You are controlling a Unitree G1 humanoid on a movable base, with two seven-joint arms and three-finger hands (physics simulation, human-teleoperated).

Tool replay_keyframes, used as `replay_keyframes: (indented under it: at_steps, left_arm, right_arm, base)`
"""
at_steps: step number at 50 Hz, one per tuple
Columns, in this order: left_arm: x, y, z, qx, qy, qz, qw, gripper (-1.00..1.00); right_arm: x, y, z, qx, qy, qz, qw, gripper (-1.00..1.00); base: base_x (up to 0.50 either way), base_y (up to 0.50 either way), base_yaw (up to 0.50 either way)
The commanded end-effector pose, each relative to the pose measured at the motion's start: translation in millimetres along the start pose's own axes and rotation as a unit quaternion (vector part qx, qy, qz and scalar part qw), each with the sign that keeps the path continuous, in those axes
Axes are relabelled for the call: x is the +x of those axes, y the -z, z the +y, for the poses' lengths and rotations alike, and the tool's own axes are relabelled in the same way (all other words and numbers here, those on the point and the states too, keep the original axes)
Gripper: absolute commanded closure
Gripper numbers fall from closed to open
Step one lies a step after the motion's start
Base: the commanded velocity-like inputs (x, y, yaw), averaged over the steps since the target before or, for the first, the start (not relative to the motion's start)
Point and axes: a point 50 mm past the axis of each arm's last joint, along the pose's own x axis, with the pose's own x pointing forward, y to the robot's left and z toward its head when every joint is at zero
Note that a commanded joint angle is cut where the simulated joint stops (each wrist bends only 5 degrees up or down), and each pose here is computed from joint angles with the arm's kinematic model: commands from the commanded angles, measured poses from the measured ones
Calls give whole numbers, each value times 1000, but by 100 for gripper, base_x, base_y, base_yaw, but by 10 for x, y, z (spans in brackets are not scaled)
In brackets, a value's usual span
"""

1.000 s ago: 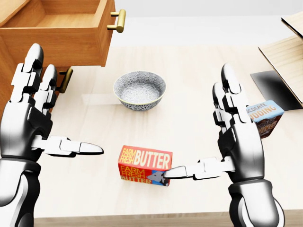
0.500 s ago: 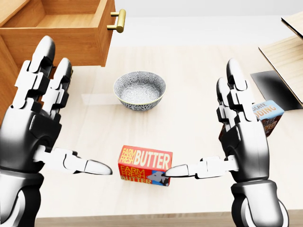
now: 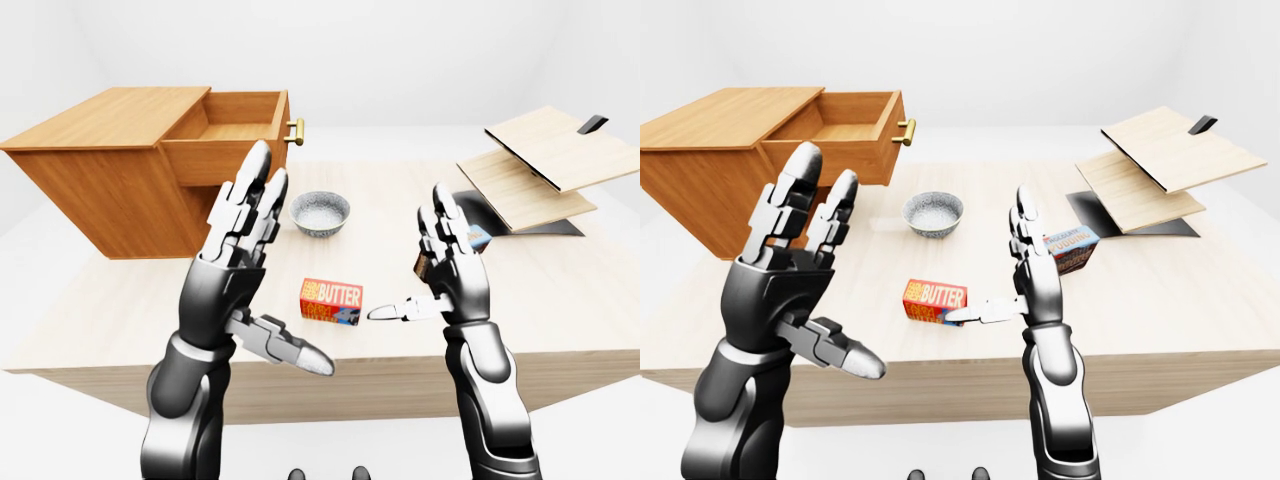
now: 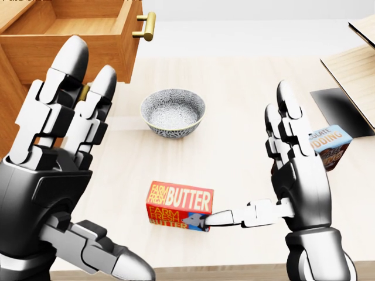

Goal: Close the top drawer of the cabinet.

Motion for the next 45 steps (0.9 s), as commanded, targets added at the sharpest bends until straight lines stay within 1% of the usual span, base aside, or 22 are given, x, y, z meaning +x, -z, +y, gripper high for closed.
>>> replay_keyframes:
  at_steps: [1, 15, 19, 33, 42, 45]
  left_arm:
    - [-40, -158, -95, -1, 22, -28, 999, -100]
    - [-55, -149, -114, 3, 22, -22, 1000, -100]
    - [-60, -132, -111, 2, 23, -18, 1000, -100]
    - [-71, -117, -117, -1, 24, -14, 1000, -100]
    - [-73, -182, -137, 1, 22, -27, 999, -100]
    - [-77, -172, -140, 1, 23, -24, 999, -100]
  right_arm:
    - [-52, 48, 15, 7, -13, 13, 1000, -100]
    - [-74, 41, 43, 13, -16, 13, 1000, -100]
    - [-68, -7, 29, 11, -15, 2, 1000, -100]
    - [-62, -41, 16, 12, -13, -6, 1000, -100]
    - [-61, -28, 23, 13, -12, -3, 1000, -100]
    - [-56, -39, 21, 11, -11, -5, 1000, -100]
  base:
    - [26, 0, 0]
    - [29, 0, 0]
    - [29, 0, 0]
    - [29, 0, 0]
    - [29, 0, 0]
    - [29, 0, 0]
